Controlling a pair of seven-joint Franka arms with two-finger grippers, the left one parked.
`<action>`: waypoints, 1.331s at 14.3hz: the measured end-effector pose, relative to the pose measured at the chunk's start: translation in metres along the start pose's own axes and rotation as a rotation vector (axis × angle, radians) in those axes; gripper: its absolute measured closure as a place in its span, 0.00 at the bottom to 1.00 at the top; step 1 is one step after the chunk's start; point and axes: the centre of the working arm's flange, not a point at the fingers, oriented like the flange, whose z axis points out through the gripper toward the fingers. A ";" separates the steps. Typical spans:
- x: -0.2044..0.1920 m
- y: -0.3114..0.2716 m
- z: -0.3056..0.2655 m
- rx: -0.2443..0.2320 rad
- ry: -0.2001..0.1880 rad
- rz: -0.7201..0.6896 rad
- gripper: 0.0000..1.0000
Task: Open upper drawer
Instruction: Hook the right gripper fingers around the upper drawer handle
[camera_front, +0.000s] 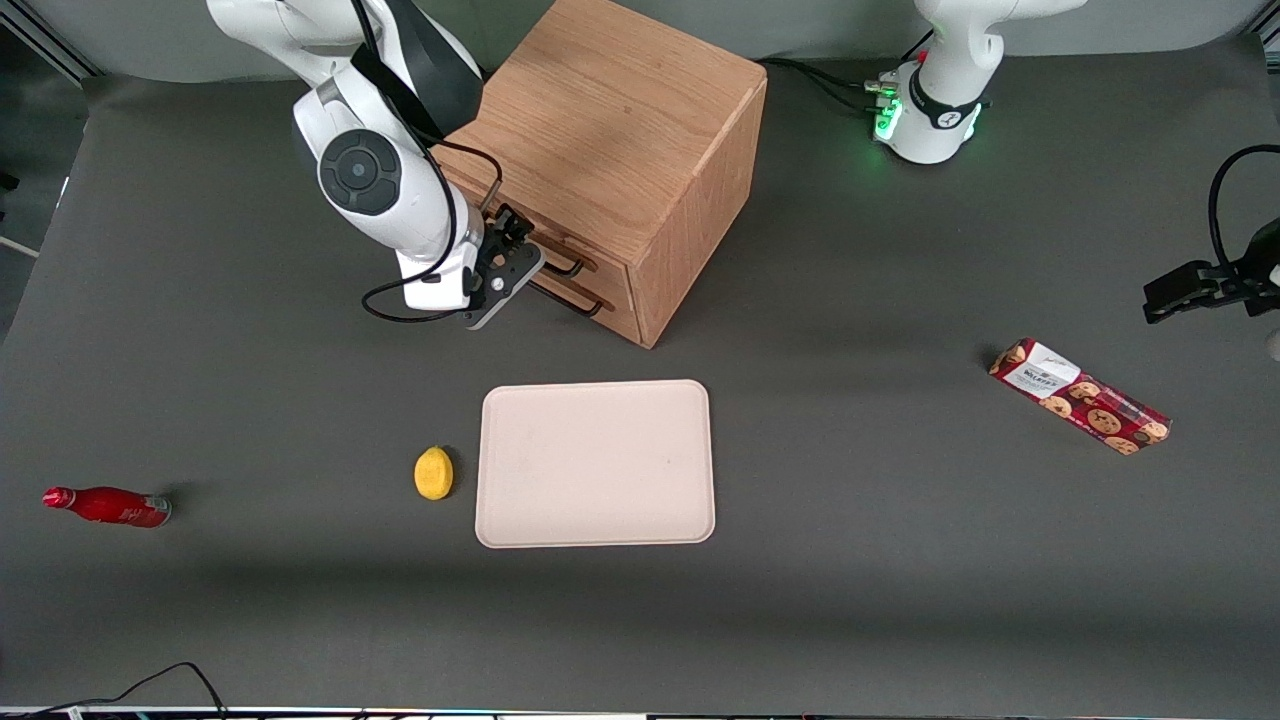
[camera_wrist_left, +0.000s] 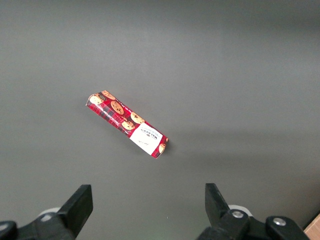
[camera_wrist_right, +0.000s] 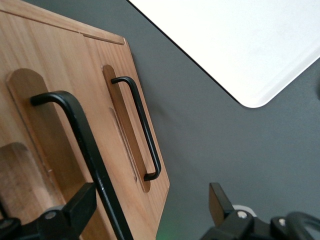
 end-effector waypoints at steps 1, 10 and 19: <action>0.000 0.000 0.002 0.000 0.004 0.000 0.00; -0.003 -0.002 0.012 0.011 0.008 0.006 0.00; -0.004 -0.003 0.015 0.016 0.002 0.008 0.00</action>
